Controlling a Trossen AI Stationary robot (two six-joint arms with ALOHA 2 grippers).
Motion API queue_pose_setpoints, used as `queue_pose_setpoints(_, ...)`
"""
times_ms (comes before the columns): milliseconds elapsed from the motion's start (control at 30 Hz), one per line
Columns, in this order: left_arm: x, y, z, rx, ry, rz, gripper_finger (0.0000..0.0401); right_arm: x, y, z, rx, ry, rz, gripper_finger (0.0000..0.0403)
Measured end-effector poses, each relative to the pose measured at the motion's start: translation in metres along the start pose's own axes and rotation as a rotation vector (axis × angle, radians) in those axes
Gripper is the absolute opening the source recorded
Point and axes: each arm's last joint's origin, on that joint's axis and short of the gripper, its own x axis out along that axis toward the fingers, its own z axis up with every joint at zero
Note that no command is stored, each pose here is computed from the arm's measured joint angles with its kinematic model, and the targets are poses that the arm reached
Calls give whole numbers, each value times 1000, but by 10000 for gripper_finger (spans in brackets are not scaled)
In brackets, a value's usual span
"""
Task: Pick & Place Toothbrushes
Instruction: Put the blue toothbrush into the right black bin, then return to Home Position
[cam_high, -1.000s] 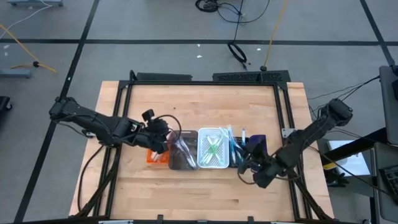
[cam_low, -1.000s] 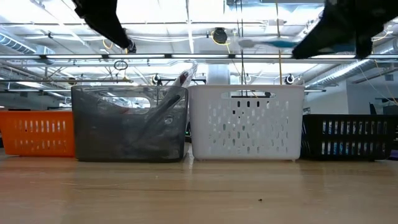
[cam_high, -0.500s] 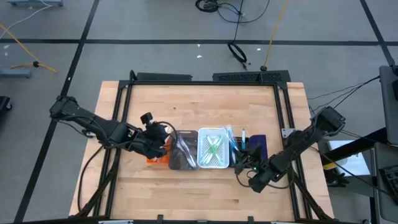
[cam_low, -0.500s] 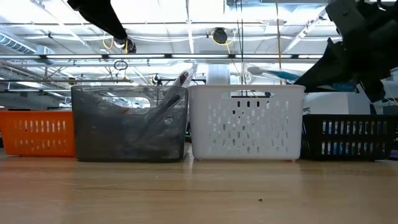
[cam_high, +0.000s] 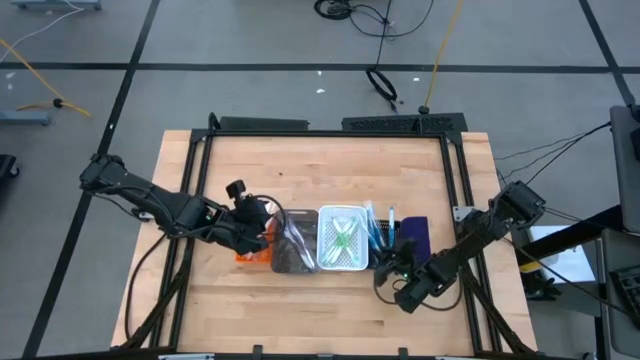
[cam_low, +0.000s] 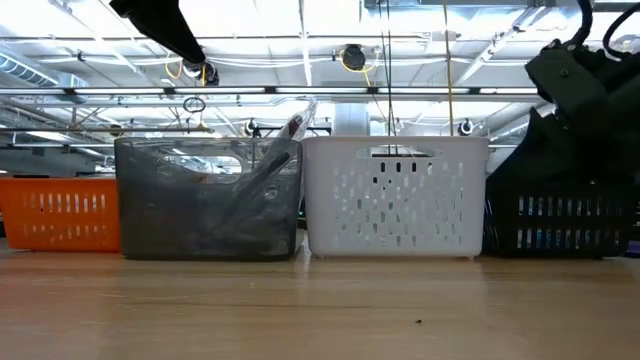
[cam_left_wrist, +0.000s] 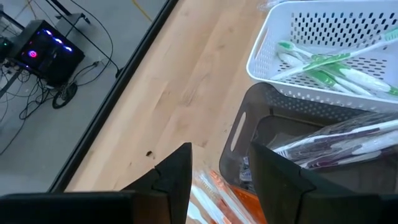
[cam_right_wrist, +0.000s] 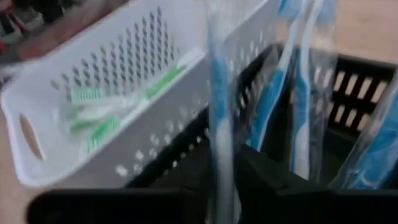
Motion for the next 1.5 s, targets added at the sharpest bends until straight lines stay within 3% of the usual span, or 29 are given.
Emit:
queue_pose_setpoints(167, 0, 0, 0, -8, -3, 5, 159, 1, 0, 1, -34, 14, -1, 124)
queue_pose_setpoints(333, 0, 0, 0, -28, -3, 5, 159, 0, 0, 2, -87, 14, -3, 161)
queue_pose_setpoints(667, 0, 1, 1, -48, -19, 27, 159, -16, 6, 33, -167, -10, 61, 160)
queue_pose_setpoints(967, -9, 9, -3, -81, -76, 76, 159, -3, 17, 62, -290, -69, 93, 155)
queue_pose_setpoints(1133, -15, 19, -35, -156, -107, 56, 159, -3, 16, 80, -470, -102, 87, 155)
queue_pose_setpoints(1267, -15, 24, -72, -246, -181, 12, 159, -2, 13, 92, -530, -108, 89, 155)
queue_pose_setpoints(1400, -11, 28, -108, -298, -272, -52, 159, 1, -7, 96, -518, -85, 142, 155)
queue_pose_setpoints(1500, -7, 29, -130, -261, -324, -108, 159, 0, -25, 97, -488, -135, 259, 155)
